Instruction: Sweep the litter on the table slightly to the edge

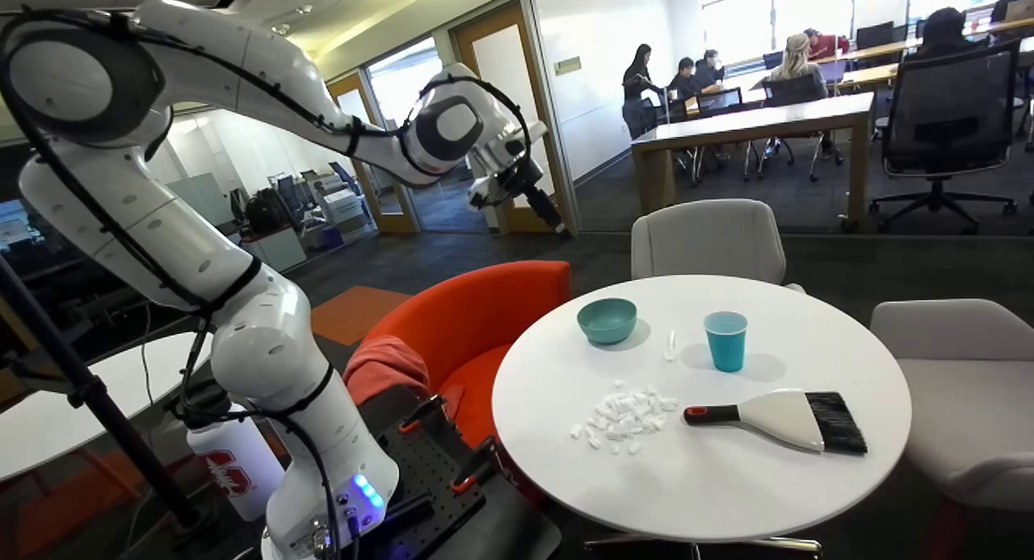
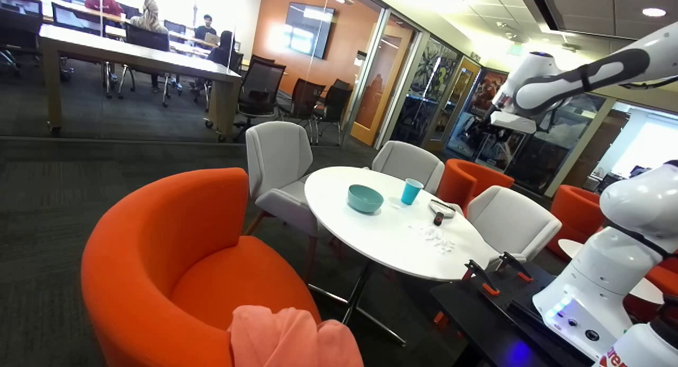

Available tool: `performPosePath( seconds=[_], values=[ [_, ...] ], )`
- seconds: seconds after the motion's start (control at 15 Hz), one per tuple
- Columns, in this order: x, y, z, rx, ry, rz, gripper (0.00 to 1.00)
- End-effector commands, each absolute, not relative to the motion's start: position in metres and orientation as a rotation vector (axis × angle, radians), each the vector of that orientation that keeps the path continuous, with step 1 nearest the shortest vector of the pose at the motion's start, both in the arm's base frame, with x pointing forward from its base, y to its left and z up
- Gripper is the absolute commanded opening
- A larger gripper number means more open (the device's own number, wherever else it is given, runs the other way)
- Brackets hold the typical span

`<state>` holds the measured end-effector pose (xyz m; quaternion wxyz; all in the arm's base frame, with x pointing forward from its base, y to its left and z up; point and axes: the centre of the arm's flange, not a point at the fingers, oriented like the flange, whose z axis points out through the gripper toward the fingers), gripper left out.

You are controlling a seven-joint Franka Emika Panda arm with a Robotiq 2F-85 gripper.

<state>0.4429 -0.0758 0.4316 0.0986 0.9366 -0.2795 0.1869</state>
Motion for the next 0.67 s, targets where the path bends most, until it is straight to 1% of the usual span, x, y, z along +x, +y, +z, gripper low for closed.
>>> performPosePath(
  seconds=[0.0,0.2,0.27,0.33,0.6],
  values=[
    [0.453,-0.124,0.372,2.603,-1.021,0.602,1.0],
    [0.448,-0.163,0.336,2.491,-1.127,0.545,1.0],
    [0.442,-0.164,0.338,2.514,-1.132,0.481,1.0],
    [0.432,-0.159,0.348,2.528,-1.098,0.519,1.0],
    [0.434,-0.169,0.335,2.529,-1.119,0.478,1.0]
  ],
)
